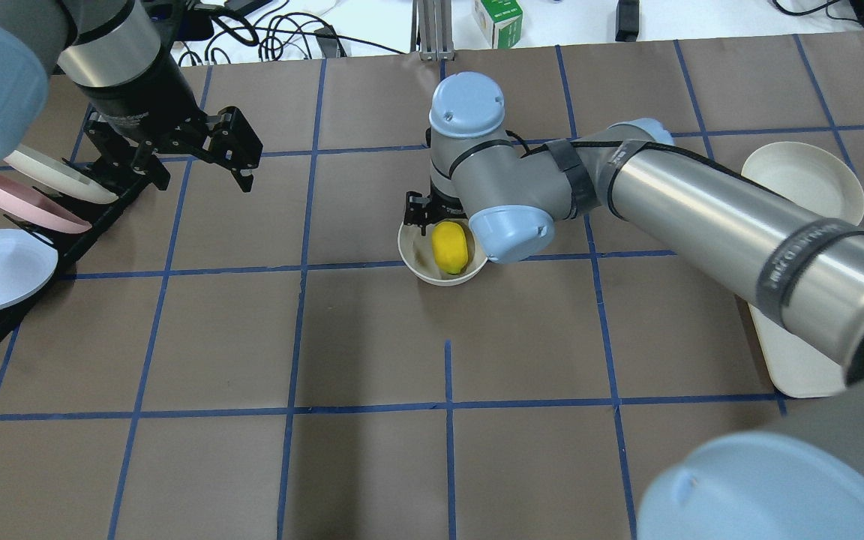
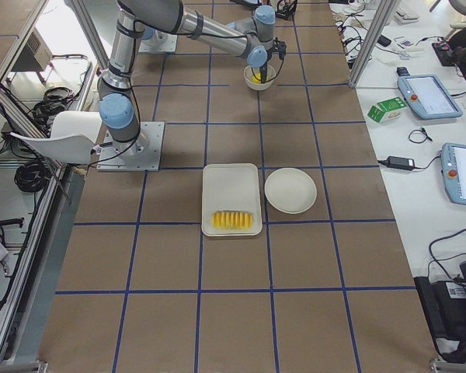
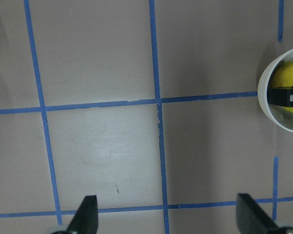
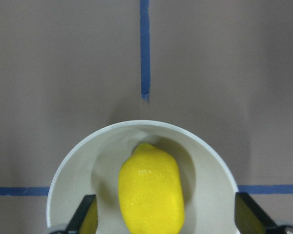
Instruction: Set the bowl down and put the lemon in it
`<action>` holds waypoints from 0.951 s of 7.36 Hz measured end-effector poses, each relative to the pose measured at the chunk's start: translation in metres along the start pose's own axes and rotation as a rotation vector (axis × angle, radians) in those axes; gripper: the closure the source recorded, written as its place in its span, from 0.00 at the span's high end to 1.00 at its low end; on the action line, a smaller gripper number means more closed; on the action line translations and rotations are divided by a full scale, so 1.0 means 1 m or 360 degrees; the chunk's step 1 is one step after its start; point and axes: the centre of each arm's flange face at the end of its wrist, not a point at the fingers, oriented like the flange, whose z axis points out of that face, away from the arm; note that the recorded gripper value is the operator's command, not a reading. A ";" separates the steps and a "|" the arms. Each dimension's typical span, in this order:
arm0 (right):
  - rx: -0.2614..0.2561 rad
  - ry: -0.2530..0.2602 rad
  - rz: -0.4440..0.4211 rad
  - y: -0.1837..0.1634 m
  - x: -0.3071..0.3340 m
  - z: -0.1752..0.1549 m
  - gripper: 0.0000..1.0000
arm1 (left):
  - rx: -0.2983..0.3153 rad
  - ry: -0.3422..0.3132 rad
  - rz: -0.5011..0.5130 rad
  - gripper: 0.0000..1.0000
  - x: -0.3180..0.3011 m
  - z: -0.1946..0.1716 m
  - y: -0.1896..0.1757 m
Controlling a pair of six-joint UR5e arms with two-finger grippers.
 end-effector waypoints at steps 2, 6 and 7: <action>0.0007 0.0019 0.0063 0.015 0.029 -0.097 1.00 | 0.0003 0.0008 0.0003 1.00 0.001 0.000 0.005; -0.0058 0.0062 0.0325 0.047 0.127 -0.218 1.00 | -0.0003 0.0016 0.0000 1.00 0.001 0.004 0.022; -0.0058 0.0074 0.0324 0.044 0.143 -0.222 1.00 | -0.0005 0.0019 -0.0006 1.00 -0.001 0.005 0.023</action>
